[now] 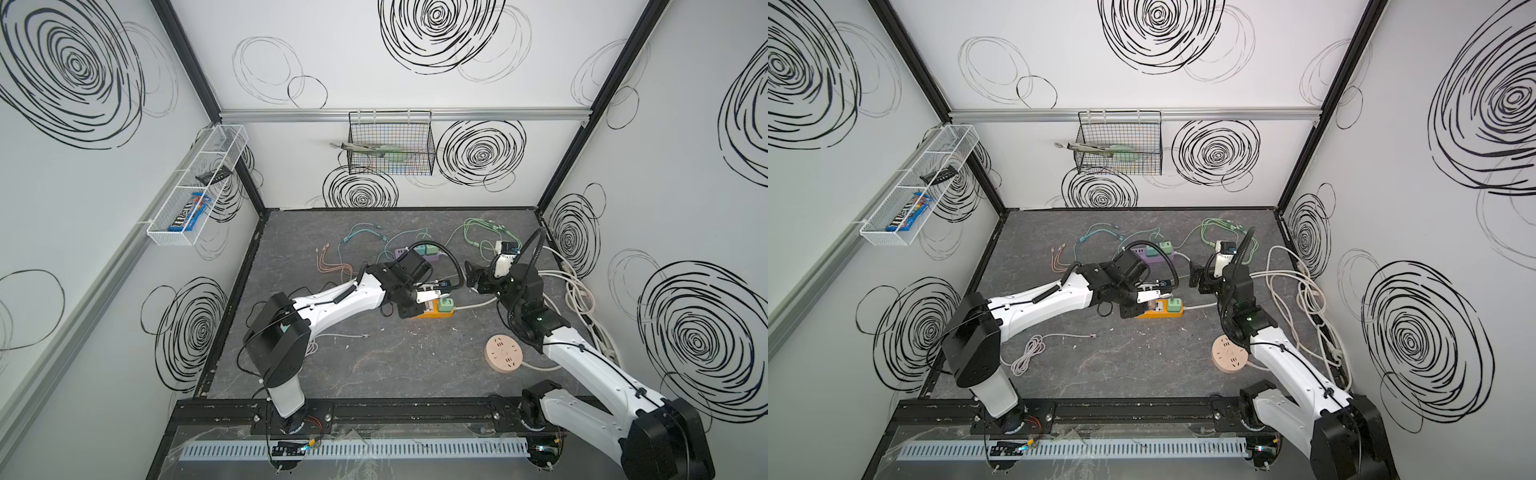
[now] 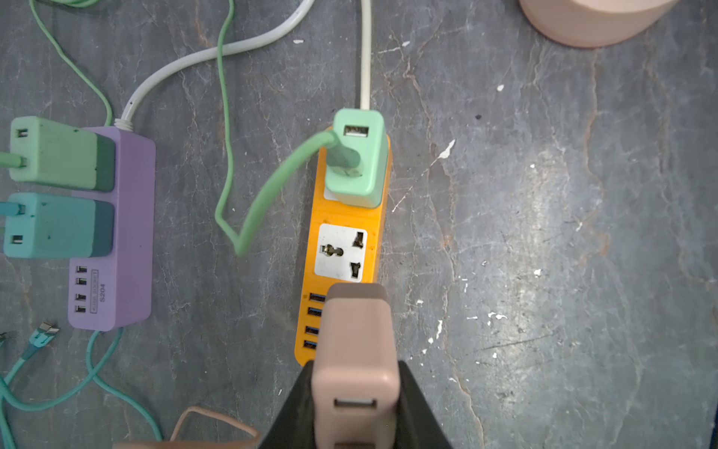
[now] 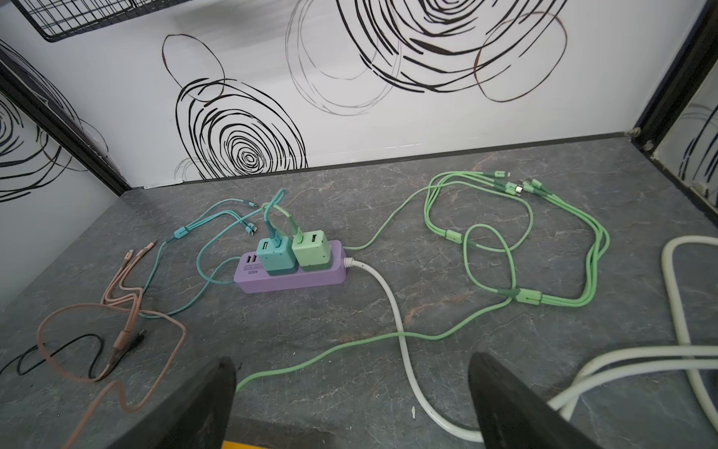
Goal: Insert the plug
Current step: 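Carry the pink charger over the orange strip with the left gripper while the right withdraws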
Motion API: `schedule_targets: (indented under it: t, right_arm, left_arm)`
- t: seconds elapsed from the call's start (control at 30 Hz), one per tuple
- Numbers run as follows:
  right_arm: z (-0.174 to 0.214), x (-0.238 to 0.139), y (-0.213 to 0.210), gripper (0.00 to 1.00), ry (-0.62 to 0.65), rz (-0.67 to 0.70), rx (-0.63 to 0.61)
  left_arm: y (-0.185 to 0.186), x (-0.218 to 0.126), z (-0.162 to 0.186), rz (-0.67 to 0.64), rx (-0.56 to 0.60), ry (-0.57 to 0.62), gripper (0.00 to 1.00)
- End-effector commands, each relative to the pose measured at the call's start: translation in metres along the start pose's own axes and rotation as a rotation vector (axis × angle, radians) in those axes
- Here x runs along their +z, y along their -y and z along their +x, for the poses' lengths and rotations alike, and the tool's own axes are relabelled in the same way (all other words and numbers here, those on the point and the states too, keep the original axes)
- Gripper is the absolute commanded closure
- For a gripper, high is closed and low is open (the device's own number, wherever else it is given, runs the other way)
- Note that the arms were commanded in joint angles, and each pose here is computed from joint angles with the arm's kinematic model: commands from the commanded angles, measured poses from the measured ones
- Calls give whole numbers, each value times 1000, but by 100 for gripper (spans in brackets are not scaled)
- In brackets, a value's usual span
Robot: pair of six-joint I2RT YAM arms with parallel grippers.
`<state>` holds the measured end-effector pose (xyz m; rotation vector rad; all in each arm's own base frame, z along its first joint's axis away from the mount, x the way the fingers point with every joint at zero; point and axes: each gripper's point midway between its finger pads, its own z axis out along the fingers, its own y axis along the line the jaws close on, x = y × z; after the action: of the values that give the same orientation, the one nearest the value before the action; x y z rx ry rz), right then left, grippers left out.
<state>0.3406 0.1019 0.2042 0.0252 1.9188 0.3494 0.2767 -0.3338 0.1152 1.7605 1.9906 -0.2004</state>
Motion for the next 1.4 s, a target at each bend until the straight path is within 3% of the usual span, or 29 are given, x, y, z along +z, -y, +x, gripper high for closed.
schedule_targets:
  t: [0.0, 0.23, 0.6, 1.37]
  right_arm:
    - [6, -1, 0, 3, -36, -33, 36]
    - [12, 1, 7, 3, -76, -40, 57]
    - [9, 4, 14, 3, -90, -35, 54]
    - [7, 6, 16, 3, -94, -47, 65]
  left_arm:
    - [-4, 2, -8, -34, 72, -41, 100]
    - [1, 16, -7, -3, 111, -155, 100]
    - [0, 31, -13, 19, 139, -218, 100]
    - [0, 51, -5, 64, 178, -250, 100]
